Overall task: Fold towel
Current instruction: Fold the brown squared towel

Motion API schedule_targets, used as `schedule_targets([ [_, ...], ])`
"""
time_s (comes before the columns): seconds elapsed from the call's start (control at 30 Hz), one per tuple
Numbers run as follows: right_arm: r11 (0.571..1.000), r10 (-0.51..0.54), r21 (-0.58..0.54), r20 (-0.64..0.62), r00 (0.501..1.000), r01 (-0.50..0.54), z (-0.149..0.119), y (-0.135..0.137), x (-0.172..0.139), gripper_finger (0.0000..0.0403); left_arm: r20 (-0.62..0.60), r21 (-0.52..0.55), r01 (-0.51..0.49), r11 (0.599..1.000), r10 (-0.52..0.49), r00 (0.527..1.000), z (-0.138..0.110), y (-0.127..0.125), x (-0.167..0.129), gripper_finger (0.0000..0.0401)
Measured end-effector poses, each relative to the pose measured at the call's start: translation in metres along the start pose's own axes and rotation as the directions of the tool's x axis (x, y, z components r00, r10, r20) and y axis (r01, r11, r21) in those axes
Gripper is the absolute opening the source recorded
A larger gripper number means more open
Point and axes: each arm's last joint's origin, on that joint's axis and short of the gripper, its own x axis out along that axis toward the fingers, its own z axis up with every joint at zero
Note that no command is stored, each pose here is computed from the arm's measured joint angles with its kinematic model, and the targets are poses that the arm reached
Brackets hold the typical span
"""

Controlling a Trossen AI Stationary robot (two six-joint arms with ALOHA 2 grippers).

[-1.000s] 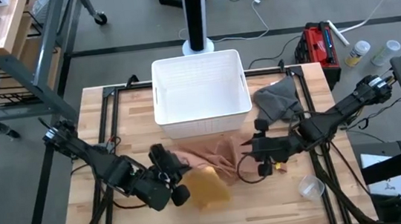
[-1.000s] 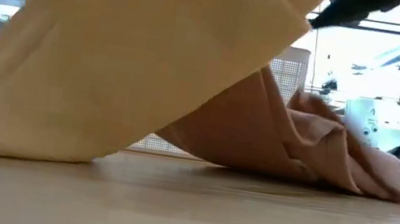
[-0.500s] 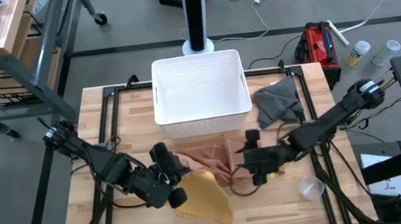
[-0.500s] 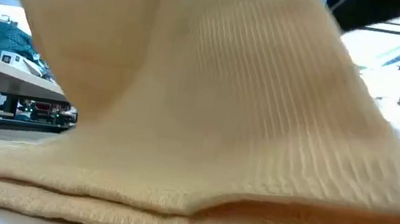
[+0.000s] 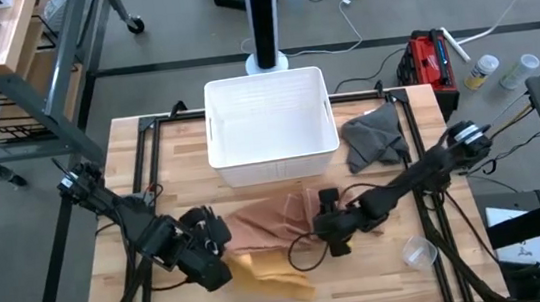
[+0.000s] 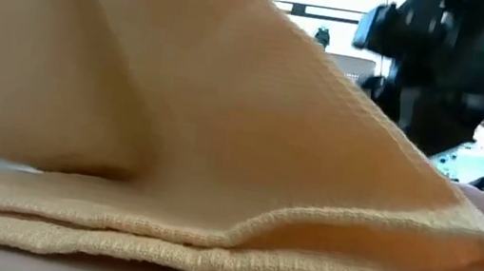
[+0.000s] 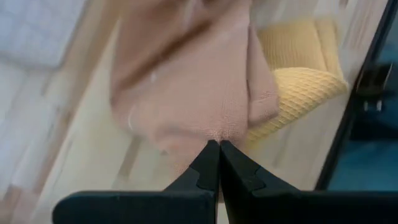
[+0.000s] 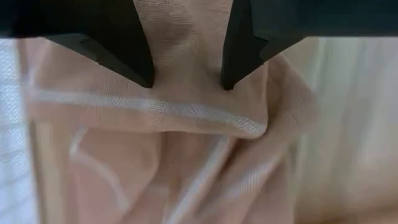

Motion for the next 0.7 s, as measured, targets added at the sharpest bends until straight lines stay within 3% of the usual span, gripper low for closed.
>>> schedule_targets([
  [0.2,0.998,-0.038,0.049,-0.147,0.988,0.045,-0.014,-0.008,0.016,0.0131,-0.078,0.025,-0.001,1.0,0.003,0.997,-0.01,-0.001,-0.002,0.0009],
  [0.3,0.996,-0.046,0.061,-0.172,0.984,0.057,-0.019,-0.012,0.009,0.0107,-0.035,0.026,0.005,1.0,-0.004,0.999,-0.01,-0.004,-0.001,0.0016],
  [0.53,0.994,-0.017,0.109,-0.019,1.0,0.019,-0.005,-0.019,-0.021,0.0068,0.224,0.131,0.1,0.986,-0.128,0.966,-0.001,-0.023,0.032,0.0019],
  [0.7,0.995,0.013,0.094,0.16,0.987,-0.028,0.012,-0.02,-0.035,0.0051,0.308,0.158,0.148,0.976,-0.191,0.932,-0.001,-0.025,0.064,0.0005],
])
